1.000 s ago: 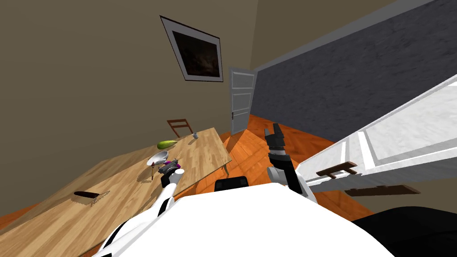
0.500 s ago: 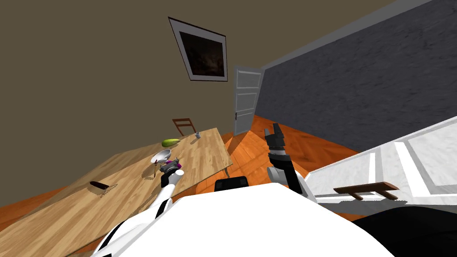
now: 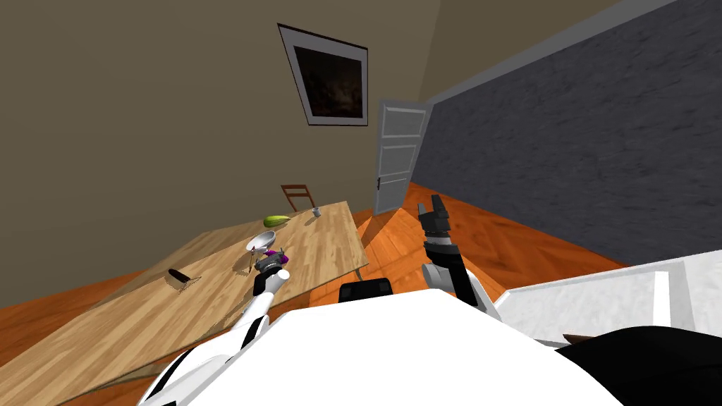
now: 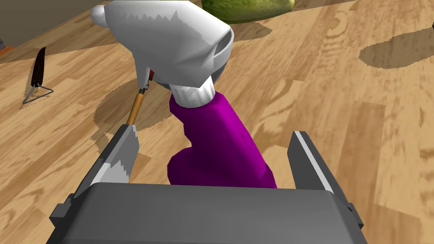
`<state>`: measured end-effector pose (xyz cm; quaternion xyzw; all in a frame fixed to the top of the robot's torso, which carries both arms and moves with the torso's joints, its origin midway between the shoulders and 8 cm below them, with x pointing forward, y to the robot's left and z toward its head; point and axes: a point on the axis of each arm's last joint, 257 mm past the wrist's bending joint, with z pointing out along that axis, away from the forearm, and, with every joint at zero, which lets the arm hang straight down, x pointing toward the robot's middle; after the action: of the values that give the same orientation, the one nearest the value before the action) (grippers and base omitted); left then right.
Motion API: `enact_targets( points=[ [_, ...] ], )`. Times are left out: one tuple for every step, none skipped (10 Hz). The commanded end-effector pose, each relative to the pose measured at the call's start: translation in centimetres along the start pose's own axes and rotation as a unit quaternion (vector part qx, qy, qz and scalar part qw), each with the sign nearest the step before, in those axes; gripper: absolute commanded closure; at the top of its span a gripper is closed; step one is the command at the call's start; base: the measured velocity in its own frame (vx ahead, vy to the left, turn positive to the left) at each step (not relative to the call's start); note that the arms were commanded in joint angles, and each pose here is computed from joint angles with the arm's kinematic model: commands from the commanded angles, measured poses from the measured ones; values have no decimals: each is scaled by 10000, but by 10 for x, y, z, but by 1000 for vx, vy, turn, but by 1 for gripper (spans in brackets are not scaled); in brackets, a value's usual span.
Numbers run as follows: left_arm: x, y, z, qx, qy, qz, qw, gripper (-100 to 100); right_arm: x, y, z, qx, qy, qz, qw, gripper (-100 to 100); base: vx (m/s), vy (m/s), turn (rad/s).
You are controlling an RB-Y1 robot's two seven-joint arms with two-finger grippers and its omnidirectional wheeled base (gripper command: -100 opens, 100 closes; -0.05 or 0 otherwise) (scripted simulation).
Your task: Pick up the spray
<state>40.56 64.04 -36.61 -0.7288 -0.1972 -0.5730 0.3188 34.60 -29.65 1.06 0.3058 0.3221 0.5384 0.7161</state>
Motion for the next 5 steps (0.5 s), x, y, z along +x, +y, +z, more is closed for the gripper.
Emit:
enact_targets(
  points=[
    [-1,3,0,-103,-13,-65,9999,-100,0,0,0,0,0,0,10000,0,16,-64,185],
    [-4,7,1,-273,-43,112,9996,-100,0,0,0,-1,0,0,10000,0,19,-76,217],
    [-3,8,1,-287,-39,18,9996,-100,0,0,0,0,0,0,10000,0,16,-62,179],
    [-3,8,1,-286,-41,-50,9996,-100,0,0,0,-1,0,0,10000,0,4,-17,48],
    [-3,8,1,-286,-41,-50,9996,-100,0,0,0,-1,1,0,10000,0,-1,6,-16]
  ],
)
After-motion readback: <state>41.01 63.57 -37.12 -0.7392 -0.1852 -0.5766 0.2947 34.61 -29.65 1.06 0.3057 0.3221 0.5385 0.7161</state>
